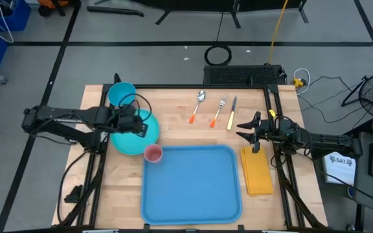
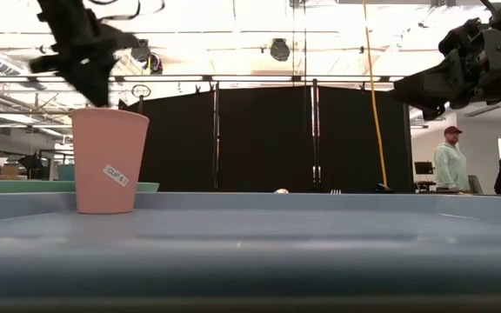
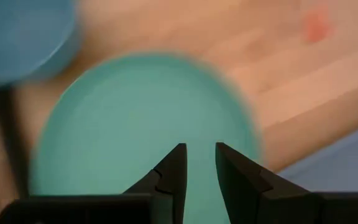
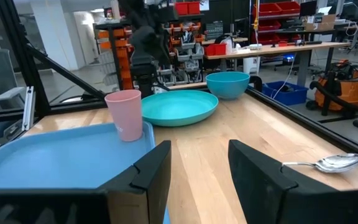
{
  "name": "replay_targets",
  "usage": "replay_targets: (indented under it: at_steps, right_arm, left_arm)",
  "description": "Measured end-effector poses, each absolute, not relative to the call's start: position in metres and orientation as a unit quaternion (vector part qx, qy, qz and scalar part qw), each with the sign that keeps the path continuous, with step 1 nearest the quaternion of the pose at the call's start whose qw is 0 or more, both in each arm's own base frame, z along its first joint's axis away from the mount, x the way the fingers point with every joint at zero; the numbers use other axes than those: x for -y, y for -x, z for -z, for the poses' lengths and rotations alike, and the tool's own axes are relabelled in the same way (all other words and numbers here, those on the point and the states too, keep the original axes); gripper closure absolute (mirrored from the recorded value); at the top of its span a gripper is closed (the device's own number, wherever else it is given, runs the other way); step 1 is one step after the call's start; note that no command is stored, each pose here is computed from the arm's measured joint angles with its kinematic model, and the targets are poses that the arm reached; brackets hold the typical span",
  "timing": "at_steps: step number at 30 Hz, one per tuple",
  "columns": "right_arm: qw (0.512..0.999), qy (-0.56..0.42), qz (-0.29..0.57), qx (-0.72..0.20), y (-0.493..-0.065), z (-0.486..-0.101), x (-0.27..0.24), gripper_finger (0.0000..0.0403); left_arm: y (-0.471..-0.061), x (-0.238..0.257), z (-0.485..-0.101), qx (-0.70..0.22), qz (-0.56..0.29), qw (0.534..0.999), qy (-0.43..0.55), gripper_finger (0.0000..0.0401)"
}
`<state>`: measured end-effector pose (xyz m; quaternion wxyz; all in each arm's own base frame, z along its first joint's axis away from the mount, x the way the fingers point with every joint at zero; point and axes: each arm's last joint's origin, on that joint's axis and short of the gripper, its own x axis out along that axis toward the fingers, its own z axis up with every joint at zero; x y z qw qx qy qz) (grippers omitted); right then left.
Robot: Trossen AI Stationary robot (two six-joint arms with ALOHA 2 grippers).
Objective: Set up tray
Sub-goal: Put the blue plate on the blue tray at the bottom of the pink cup
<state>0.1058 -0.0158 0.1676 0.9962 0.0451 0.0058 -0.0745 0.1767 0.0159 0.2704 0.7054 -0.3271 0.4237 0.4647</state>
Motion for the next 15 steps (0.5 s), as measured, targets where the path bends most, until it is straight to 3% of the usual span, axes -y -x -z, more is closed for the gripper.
replay_targets:
  at_steps: [3,6,10,15]
  right_arm:
    - [0.996,-0.045,0.075,-0.005,-0.106,-0.168,0.016,0.025]
    - [0.996,-0.042,0.074,-0.005,-0.106,-0.168,0.016,0.025]
    - [0.997,-0.033,0.074,-0.006,-0.106,-0.168,0.016,0.025]
    - [0.997,-0.033,0.075,-0.006,-0.106,-0.168,0.016,0.025]
  left_arm:
    - [-0.167,-0.019,-0.264,-0.473,-0.495,0.635,0.357,0.0313]
    - [-0.163,-0.016,-0.261,-0.499,-0.511,0.597,0.366,0.0313]
    - [-0.171,-0.002,-0.255,-0.547,-0.462,0.59,0.374,0.0313]
    - [-0.18,0.024,-0.245,-0.627,-0.371,0.617,0.296,0.0313]
